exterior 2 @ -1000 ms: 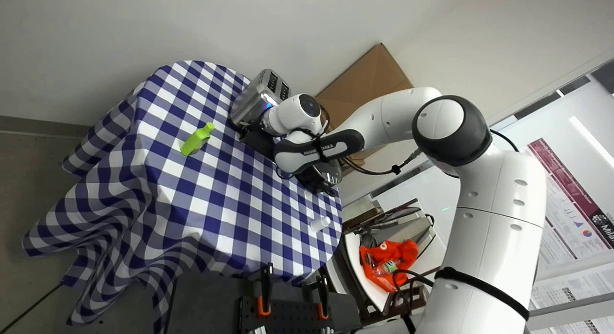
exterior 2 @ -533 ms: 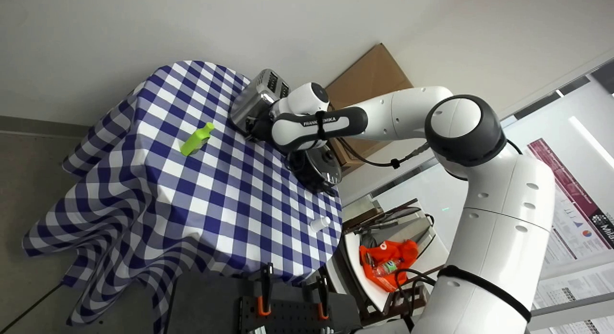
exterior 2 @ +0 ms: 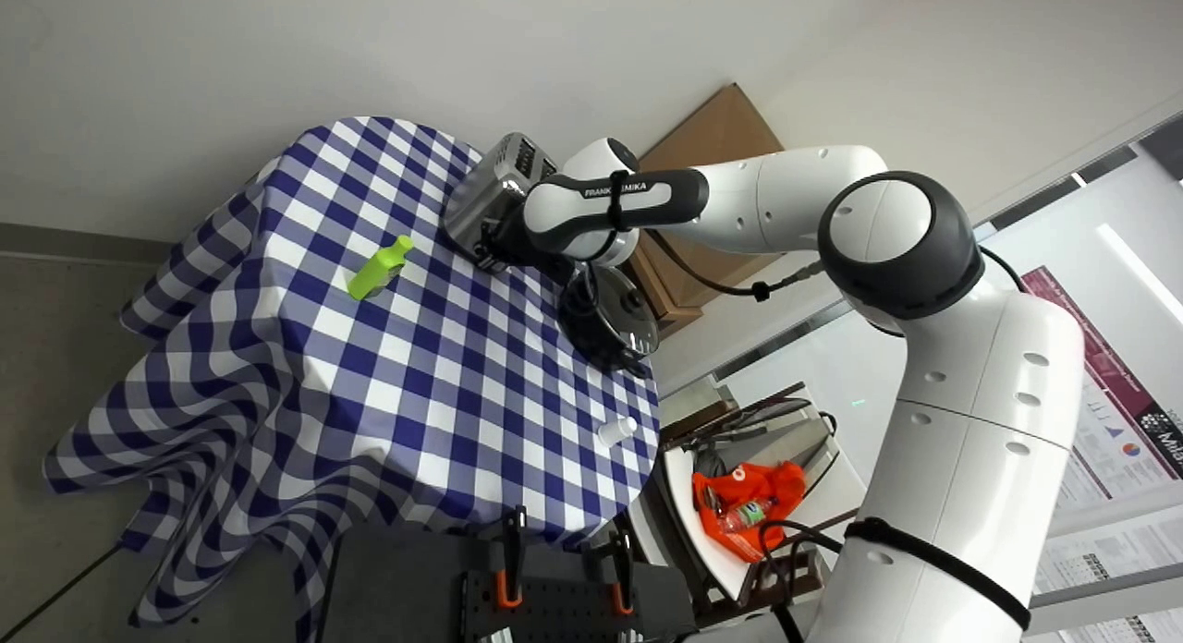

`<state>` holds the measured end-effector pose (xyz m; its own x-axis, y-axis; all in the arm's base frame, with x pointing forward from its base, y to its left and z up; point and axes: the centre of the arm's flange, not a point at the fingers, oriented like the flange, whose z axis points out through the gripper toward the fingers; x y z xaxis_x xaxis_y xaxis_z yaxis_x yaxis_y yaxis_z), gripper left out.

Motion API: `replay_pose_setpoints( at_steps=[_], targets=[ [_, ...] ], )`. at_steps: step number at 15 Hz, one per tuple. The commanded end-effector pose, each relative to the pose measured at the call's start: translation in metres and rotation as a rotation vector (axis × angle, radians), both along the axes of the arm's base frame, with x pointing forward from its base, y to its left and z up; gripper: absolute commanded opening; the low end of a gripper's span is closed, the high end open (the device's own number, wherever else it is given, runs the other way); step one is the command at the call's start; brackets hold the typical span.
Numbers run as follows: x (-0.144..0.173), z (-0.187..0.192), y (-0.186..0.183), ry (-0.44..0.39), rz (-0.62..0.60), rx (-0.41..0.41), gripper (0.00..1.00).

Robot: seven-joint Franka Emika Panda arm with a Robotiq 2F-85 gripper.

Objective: Push the lever of the toaster up

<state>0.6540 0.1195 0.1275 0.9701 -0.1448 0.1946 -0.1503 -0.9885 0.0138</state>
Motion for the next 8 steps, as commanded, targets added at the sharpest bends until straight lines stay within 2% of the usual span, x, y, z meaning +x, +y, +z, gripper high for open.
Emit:
replay_pose_setpoints(
  at_steps=[1,8],
  targets=[
    [0.0102,0.0072,-0.0052,0.041,-0.002,-0.043,0.00],
    [0.0084,0.0021,-0.0035,0.098,0.020,-0.067,0.00]
  ],
)
